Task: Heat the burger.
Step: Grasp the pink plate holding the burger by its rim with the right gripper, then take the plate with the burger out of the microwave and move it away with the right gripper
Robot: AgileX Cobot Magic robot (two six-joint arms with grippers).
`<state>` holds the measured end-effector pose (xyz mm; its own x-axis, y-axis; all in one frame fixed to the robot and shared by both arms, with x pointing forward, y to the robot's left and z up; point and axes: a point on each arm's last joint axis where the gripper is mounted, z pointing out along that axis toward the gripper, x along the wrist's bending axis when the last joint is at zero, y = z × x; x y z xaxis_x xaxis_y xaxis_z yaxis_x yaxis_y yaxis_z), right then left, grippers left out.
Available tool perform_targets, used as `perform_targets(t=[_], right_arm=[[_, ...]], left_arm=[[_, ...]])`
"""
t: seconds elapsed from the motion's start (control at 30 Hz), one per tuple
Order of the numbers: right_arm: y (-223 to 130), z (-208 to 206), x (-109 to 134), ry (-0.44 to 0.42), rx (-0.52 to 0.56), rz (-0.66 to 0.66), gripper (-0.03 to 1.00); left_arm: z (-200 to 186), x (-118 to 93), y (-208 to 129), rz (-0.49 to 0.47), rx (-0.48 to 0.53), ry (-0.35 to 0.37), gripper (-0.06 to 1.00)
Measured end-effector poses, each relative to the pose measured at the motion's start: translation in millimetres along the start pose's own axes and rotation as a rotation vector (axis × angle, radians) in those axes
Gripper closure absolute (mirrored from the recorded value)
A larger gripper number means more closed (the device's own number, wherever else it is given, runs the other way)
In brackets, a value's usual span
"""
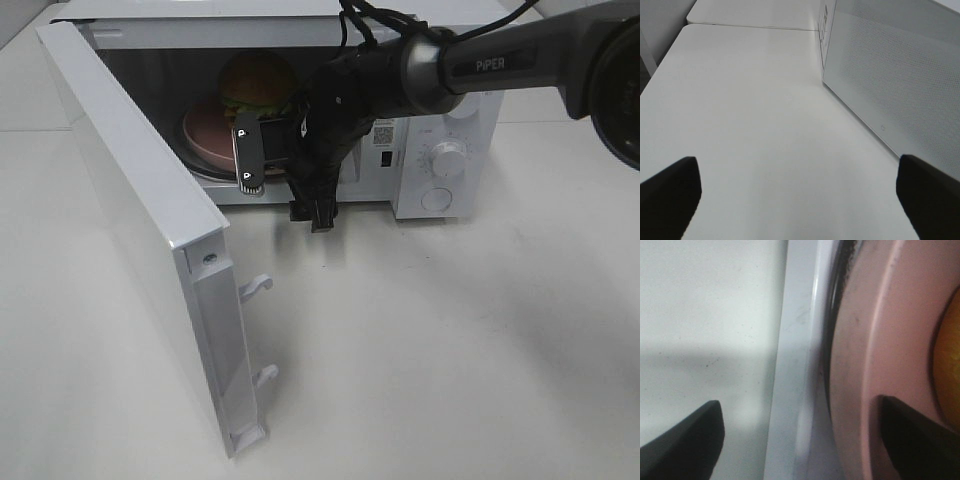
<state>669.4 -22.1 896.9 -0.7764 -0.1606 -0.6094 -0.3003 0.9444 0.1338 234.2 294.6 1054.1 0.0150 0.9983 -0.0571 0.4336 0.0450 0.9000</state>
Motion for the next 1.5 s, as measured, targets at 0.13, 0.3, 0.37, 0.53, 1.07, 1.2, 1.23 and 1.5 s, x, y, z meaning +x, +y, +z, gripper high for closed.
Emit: perform_targets(t=[0.13, 0.3, 0.37, 0.53, 1.07, 1.2, 1.23, 1.5], right_arm=[[0.2, 0.0, -0.5, -0.005, -0.003, 0.000, 0.19], [0.2, 0.0, -0.5, -0.005, -0.003, 0.000, 0.28], [0.3, 0.0, -0.7, -0.007, -0.004, 0.000, 0.33], [1.2, -0.4, -2.9, -0.024, -0.011, -0.001, 0.55], [7.1, -11.1, -5.8, 0.002, -0.003, -0.020, 0.89], [11.9, -22.6, -6.6, 0.042, 0.002, -0.023, 0.90], [11.9, -22.6, -6.6, 0.042, 0.002, -0.023, 0.90], [12.0, -33.3, -7.0, 0.076, 0.013, -0.017, 0.90]], left_arm=[[0.0, 0.2, 0.0, 0.001, 0.000, 0.002, -0.04], [0.0, 0.2, 0.0, 0.001, 0.000, 0.002, -0.04], [0.0, 0.2, 0.0, 0.001, 0.000, 0.002, -0.04], [0.0, 0.2, 0.0, 0.001, 0.000, 0.002, -0.04], [0.0, 0.2, 0.0, 0.002, 0.000, 0.003, -0.04], [0.0, 0.2, 0.0, 0.002, 0.000, 0.003, -0.04], [0.0, 0.2, 0.0, 0.002, 0.000, 0.003, -0.04], [0.0, 0.2, 0.0, 0.002, 0.000, 0.003, -0.04]])
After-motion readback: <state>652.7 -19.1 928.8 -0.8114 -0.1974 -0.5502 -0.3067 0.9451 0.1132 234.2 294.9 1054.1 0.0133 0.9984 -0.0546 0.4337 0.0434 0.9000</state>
